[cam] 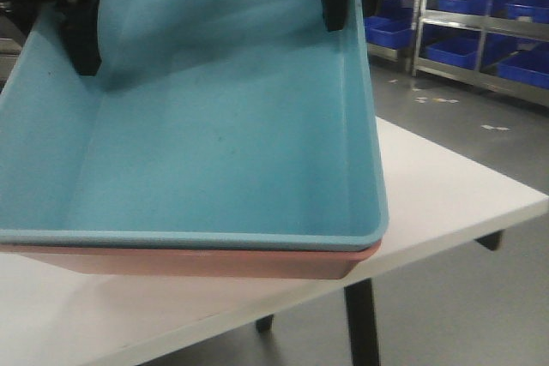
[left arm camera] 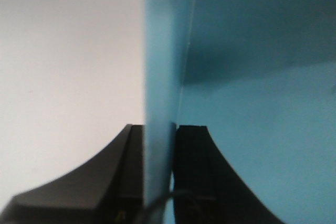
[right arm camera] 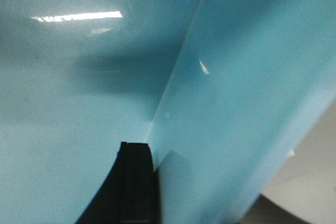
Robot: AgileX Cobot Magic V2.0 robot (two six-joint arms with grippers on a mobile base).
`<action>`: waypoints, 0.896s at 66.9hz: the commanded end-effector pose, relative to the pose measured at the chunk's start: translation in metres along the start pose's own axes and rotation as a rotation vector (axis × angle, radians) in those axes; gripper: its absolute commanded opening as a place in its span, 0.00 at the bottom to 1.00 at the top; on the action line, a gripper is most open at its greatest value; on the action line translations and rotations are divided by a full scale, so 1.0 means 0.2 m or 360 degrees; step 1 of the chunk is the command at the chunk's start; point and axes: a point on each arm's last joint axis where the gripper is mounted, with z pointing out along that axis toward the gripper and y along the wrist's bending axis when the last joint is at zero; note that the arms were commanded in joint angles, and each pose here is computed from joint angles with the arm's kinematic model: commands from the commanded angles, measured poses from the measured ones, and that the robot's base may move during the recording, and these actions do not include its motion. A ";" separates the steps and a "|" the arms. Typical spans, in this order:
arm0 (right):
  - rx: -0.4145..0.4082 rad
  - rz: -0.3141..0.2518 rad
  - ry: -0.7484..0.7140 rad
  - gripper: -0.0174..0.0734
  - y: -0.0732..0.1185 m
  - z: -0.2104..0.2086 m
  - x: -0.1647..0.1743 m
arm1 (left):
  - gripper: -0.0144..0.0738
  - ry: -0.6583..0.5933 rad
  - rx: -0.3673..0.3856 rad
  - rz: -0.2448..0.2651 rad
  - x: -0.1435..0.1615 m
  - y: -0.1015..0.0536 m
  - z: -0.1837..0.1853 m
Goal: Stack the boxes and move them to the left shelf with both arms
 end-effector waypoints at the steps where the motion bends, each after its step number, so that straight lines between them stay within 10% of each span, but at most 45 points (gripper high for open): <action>1: -0.0382 0.0056 -0.0326 0.25 0.10 -0.20 -0.09 | 0.15 -0.0389 0.0430 -0.0097 -0.11 -0.15 -0.20; 60: -0.0382 0.0056 -0.0326 0.25 0.10 -0.20 -0.09 | 0.15 -0.0389 0.0430 -0.0097 -0.11 -0.15 -0.20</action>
